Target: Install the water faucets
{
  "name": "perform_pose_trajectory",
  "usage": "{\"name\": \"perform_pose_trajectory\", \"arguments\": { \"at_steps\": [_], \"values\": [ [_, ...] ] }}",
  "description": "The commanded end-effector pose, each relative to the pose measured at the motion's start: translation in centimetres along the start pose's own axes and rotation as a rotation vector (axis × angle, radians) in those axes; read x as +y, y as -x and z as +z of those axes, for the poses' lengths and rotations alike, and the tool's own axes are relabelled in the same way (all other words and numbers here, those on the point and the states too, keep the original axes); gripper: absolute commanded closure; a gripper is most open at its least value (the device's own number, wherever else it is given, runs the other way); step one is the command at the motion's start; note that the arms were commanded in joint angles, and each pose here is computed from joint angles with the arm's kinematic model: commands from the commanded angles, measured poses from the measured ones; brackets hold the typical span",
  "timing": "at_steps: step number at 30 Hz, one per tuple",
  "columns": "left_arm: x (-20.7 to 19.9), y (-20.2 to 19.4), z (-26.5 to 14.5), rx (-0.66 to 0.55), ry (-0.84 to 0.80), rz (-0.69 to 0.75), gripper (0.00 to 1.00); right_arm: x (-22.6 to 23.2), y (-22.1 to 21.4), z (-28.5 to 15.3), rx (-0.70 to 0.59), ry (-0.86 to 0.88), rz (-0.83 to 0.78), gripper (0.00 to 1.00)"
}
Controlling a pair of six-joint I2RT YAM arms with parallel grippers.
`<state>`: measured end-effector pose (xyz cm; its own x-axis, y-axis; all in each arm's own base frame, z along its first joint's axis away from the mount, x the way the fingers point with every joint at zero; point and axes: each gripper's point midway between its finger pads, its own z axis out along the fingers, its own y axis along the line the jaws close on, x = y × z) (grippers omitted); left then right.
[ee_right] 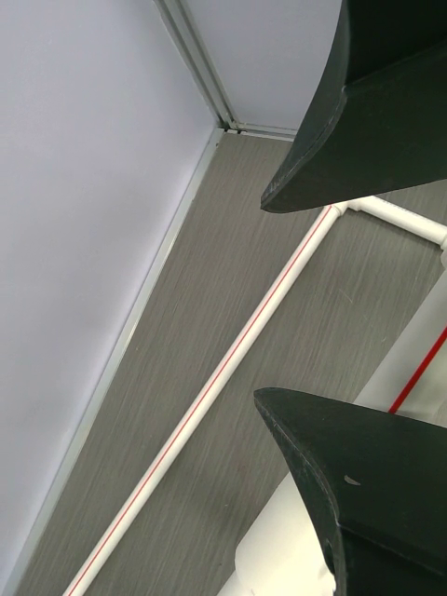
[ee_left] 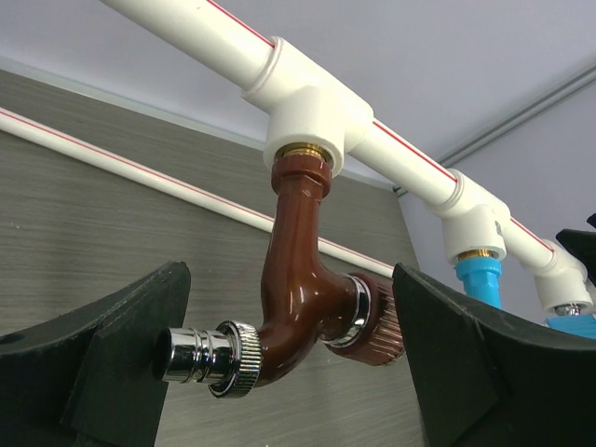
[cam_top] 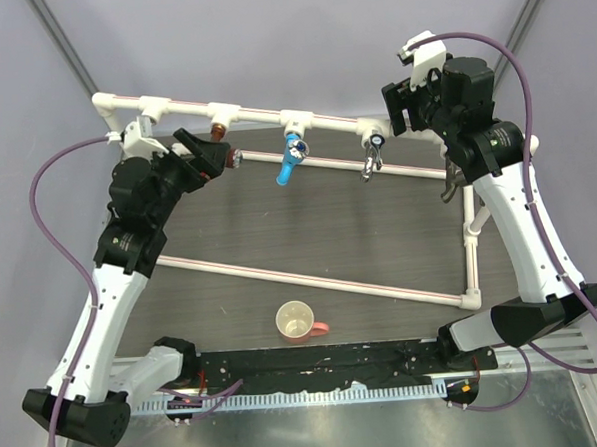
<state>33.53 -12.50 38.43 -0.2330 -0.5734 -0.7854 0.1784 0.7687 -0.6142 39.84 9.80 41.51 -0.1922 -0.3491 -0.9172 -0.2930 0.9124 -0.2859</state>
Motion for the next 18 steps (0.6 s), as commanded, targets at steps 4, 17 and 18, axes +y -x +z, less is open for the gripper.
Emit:
{"name": "perform_pose_trajectory", "arguments": {
  "at_steps": [4,17,18],
  "values": [
    [-1.1,0.2,-0.9,-0.001,-0.054,-0.018,0.21,4.8,-5.1,0.8,0.184,0.175,-0.022,0.18],
    [-2.2,1.8,-1.4,-0.011,-0.081,0.224,0.72,4.9,-5.1,0.8,0.183,0.178,-0.023,0.18],
    [-2.0,1.5,-1.3,0.007,-0.075,0.255,0.73,4.9,-5.1,0.8,0.183,0.178,-0.023,0.18]
  ]
}}
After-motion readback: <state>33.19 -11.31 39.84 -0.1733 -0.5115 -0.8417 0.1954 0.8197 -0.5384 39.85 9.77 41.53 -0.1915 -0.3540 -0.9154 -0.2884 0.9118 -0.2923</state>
